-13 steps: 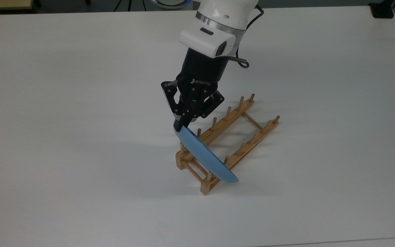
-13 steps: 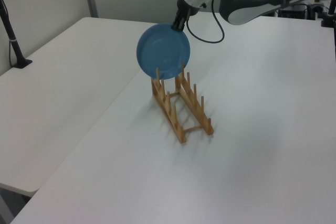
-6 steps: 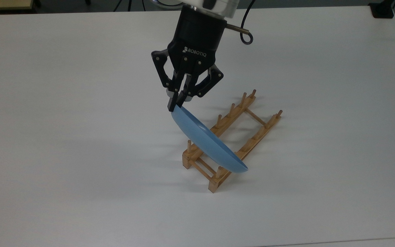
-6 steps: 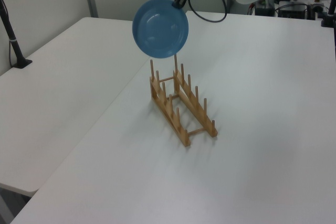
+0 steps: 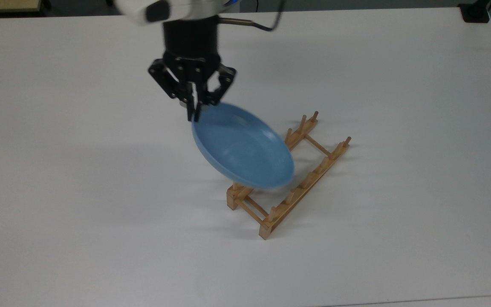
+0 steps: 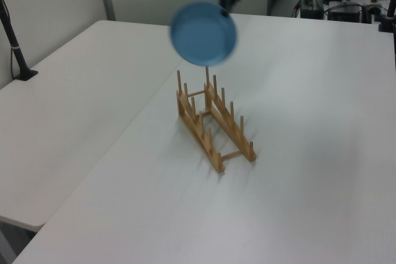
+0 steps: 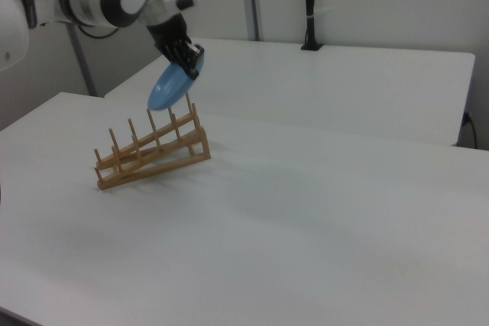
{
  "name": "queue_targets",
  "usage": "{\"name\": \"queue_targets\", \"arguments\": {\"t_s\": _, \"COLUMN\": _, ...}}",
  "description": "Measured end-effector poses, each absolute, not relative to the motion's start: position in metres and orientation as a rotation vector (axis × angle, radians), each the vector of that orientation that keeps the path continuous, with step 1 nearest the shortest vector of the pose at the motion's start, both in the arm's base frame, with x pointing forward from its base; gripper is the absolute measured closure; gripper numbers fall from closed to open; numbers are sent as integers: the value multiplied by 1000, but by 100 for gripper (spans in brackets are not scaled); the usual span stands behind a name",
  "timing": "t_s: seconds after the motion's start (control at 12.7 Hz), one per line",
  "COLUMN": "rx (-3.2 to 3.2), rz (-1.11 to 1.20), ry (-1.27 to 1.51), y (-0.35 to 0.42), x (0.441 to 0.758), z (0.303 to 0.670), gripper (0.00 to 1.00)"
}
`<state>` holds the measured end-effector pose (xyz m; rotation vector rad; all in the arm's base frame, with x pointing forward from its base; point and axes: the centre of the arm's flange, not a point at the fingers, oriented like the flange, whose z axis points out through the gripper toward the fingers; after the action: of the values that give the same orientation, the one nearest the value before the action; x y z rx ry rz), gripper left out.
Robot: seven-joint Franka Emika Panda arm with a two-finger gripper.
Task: Pick plate from plate rack
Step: 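Lift the blue plate out of the rack and carry it aside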
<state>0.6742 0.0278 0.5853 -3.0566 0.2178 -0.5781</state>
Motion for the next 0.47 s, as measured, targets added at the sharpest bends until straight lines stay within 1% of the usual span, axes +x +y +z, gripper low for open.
{"name": "queue_targets", "arguments": {"t_s": 0.08, "rx": -3053, "rz": -371, "ry": 120, "y": -2, "x": 663, "z": 573, "gripper": 93}}
{"name": "queue_targets", "arguments": {"t_s": 0.24, "rx": -3033, "rz": -139, "ry": -47, "y": -44, "x": 645, "z": 551, "gripper": 93}}
{"name": "queue_targets", "arguments": {"t_s": 0.47, "rx": -2998, "rz": 53, "ry": -214, "y": -95, "x": 627, "z": 498, "gripper": 93}}
